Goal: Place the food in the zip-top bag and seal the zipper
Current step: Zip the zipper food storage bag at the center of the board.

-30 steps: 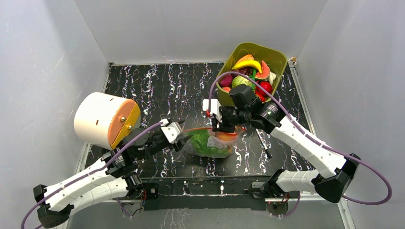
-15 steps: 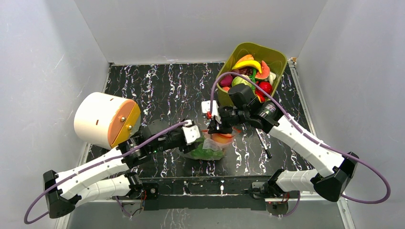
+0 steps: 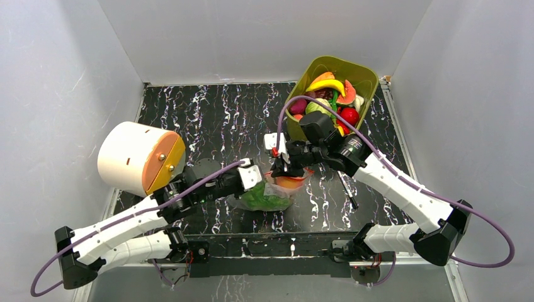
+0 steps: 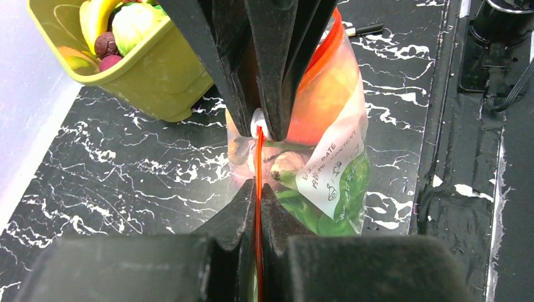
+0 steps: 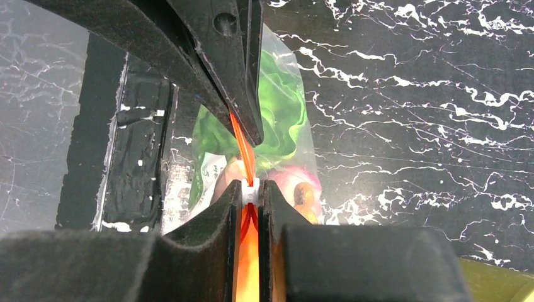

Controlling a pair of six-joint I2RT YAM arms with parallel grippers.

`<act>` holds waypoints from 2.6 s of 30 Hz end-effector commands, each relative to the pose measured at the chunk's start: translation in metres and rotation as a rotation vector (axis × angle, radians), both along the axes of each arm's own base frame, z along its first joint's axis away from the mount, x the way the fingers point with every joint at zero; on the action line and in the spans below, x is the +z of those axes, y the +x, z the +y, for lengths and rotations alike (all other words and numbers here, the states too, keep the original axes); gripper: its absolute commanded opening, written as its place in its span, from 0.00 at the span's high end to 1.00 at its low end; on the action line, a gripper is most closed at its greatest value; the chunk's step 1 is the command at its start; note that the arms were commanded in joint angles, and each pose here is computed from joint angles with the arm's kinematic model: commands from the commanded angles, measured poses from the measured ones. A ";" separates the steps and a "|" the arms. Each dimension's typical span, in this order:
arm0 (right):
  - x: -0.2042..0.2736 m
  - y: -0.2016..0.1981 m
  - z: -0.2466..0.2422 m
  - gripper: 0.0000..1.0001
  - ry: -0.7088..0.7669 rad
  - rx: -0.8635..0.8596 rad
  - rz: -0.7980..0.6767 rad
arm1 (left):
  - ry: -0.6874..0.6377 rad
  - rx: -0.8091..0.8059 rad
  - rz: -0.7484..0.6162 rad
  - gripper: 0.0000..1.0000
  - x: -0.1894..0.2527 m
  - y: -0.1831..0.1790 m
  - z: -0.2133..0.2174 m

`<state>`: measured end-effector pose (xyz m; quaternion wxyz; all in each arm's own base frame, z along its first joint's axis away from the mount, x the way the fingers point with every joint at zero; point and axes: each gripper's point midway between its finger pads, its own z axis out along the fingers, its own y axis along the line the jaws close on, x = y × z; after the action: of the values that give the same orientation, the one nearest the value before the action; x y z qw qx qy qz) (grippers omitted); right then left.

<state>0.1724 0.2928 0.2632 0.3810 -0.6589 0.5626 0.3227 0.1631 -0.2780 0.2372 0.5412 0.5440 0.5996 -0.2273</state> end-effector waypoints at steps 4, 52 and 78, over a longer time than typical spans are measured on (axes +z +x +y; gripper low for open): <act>0.017 0.013 -0.008 1.00 0.020 -0.097 -0.061 | -0.048 0.105 -0.050 1.00 0.016 0.007 0.025; 0.007 0.037 -0.059 1.00 -0.085 -0.386 -0.055 | 0.002 0.251 -0.104 1.00 0.020 0.013 0.072; 0.018 0.063 -0.114 1.00 -0.098 -0.764 -0.134 | -0.018 0.272 -0.105 1.00 0.026 0.015 0.073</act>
<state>0.2154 0.2149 0.2715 0.4419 -0.4912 0.7320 0.1659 0.1721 -0.2177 0.2500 0.5843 0.4877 0.6316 -0.1475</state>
